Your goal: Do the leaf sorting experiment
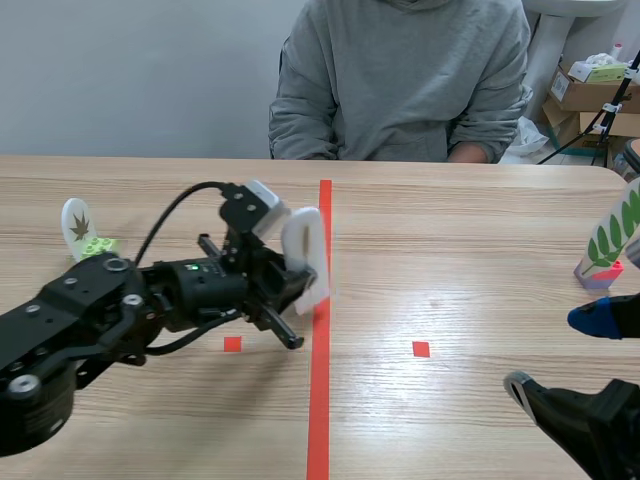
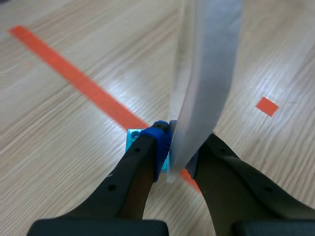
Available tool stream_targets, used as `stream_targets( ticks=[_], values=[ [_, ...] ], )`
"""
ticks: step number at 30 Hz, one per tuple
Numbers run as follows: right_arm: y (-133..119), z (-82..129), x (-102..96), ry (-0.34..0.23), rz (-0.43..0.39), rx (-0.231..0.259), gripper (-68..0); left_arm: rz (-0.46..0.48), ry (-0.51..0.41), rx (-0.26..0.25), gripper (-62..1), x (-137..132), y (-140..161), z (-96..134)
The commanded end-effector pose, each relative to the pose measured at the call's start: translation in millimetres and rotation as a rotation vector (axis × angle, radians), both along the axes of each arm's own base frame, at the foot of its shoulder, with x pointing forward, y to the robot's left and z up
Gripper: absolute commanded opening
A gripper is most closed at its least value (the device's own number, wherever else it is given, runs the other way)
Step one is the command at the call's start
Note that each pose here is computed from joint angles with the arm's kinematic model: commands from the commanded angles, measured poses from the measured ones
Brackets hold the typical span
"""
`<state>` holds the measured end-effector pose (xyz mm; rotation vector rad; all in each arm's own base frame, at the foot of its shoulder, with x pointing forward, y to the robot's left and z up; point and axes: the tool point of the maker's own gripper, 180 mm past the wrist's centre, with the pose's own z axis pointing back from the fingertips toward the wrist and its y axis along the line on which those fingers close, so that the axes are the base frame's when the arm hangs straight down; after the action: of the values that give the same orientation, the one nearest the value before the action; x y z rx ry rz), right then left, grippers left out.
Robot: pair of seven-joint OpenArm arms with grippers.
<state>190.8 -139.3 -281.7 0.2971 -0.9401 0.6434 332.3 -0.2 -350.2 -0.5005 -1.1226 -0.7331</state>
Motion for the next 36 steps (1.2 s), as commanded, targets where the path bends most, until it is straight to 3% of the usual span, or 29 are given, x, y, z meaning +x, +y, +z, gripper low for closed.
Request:
stream_targets(
  ticks=[1,7,12,17,25,33,36],
  values=[
    [2.5,8.5,5.3,-0.032,0.012,0.006,-16.5,0.039,-0.029,-0.026,-56.9,-1.0,11.6,11.5],
    [2.5,8.5,5.3,-0.032,0.012,0.005,-16.5,0.274,-0.038,-0.059,-56.9,4.9,81.4,17.7],
    [2.2,7.9,5.1,-0.03,0.012,0.002,-16.5,0.557,-0.087,-0.005,-56.9,23.1,161.3,22.0],
    [2.1,7.9,5.0,-0.03,0.012,0.002,-16.5,0.715,-0.084,0.049,-56.9,31.7,220.4,14.4],
    [2.2,7.9,5.0,-0.03,0.012,0.002,-16.5,0.857,-0.067,0.092,-56.9,42.5,279.5,0.9],
    [2.2,7.9,5.0,-0.03,0.012,0.002,-16.5,0.877,-0.052,0.086,-56.6,46.0,284.8,-6.2],
    [2.2,7.9,5.0,-0.03,0.012,0.002,-16.5,0.877,-0.052,0.086,-52.4,46.0,284.8,-6.2]
  ],
)
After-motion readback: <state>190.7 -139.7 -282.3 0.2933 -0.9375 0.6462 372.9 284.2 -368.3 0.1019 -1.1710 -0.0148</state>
